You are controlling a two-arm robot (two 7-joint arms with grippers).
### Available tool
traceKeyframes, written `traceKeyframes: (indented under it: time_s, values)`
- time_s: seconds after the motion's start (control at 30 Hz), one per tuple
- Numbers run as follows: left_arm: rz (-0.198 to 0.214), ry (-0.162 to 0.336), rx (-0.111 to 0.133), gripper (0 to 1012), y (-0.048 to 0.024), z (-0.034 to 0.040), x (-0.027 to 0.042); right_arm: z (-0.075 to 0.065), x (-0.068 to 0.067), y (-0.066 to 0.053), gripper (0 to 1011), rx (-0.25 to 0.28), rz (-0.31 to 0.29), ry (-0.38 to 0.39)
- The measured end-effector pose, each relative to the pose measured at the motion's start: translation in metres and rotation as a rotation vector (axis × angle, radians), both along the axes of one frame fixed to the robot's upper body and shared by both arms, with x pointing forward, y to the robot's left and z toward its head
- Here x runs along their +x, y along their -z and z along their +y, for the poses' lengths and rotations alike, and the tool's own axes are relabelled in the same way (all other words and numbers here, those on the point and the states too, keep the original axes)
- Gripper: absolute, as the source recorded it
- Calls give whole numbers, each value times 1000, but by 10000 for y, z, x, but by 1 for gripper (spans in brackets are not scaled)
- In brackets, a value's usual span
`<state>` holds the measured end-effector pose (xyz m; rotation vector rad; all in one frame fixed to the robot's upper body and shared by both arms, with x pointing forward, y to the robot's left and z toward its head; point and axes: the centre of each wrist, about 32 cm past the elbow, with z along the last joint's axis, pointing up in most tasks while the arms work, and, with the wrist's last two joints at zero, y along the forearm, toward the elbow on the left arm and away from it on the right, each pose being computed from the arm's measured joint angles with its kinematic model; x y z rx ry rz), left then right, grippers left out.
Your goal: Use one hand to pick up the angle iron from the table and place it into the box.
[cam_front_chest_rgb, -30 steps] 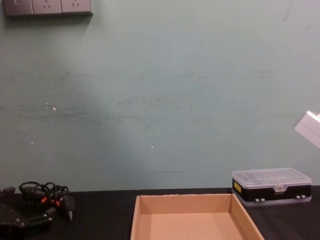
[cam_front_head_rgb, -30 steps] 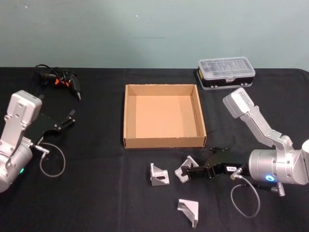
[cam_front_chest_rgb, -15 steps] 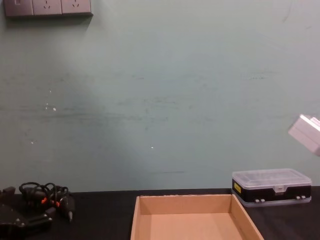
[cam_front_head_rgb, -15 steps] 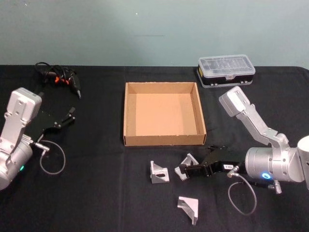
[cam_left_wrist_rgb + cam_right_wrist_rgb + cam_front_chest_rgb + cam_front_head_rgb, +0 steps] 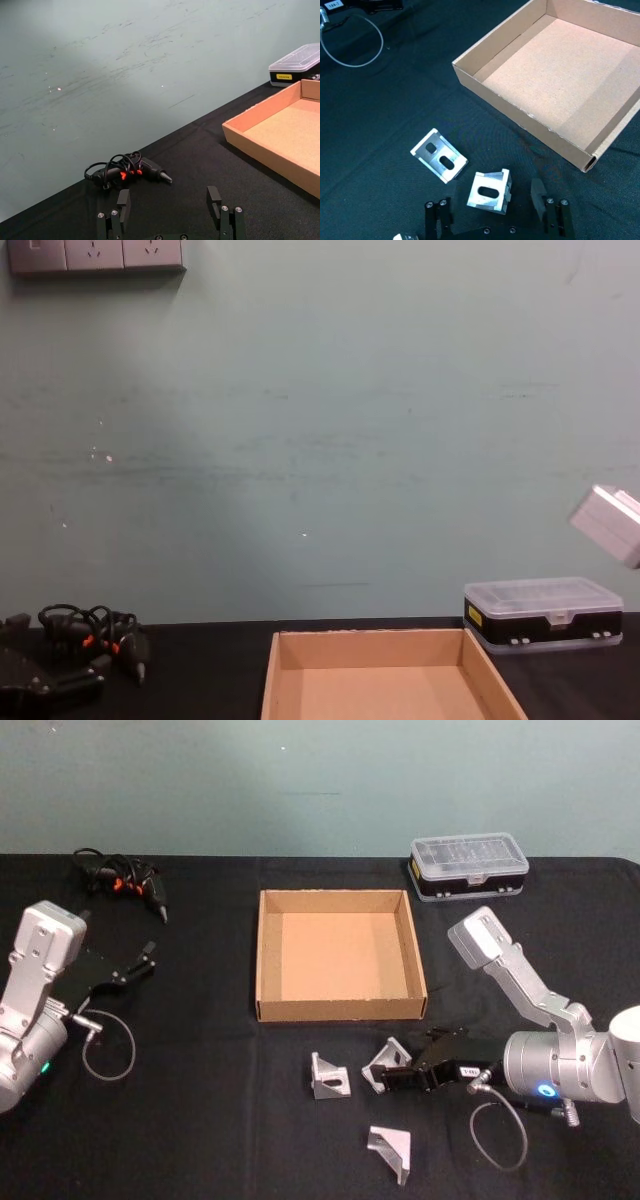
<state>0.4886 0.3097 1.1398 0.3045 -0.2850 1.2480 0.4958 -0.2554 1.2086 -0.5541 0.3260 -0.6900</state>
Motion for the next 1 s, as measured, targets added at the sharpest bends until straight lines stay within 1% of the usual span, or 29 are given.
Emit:
traceKeyframes:
  time_s: [0.03,0.07,0.17,0.2,0.3,0.33,0.37,0.4,0.43,0.47,0.53,0.6,0.63,0.73,0.83,0.93,1.0]
  values:
    - [0,0,0,1000,0,0,0,0,-2,2,929,-1,-1,0]
    - [0,0,0,1000,0,0,0,0,-4,6,883,-5,-3,0]
    - [0,0,0,1000,0,0,0,3,-10,11,837,-16,-7,1]
    - [0,0,0,1000,0,0,0,4,-17,17,787,-21,-8,2]
    - [0,0,0,1000,0,0,0,1,-28,24,707,-27,-13,4]
    - [0,0,0,1000,0,0,0,-2,-30,26,651,-28,-15,4]
    - [0,0,0,1000,0,0,0,-3,-31,27,651,-28,-17,4]
    - [0,0,0,1000,0,0,0,-8,-34,30,609,-28,-22,5]
    - [0,0,0,1000,0,0,0,-8,-34,30,609,-28,-22,5]
    - [0,0,0,1000,0,0,0,-8,-38,36,544,-26,-25,3]
    - [0,0,0,1000,0,0,0,-9,-43,46,484,-23,-29,0]
    - [0,0,0,1000,0,0,0,-7,-49,58,400,-20,-31,-3]
    - [0,0,0,1000,0,0,0,-8,-49,61,400,-18,-31,-3]
    - [0,0,0,1000,0,0,0,-10,-50,73,280,-14,-33,-7]
    - [0,0,0,1000,0,0,0,-13,-50,82,201,-11,-33,-10]
    - [0,0,0,1000,0,0,0,-16,-49,90,96,-8,-33,-13]
    - [0,0,0,1000,0,0,0,-16,-49,92,80,-8,-34,-14]
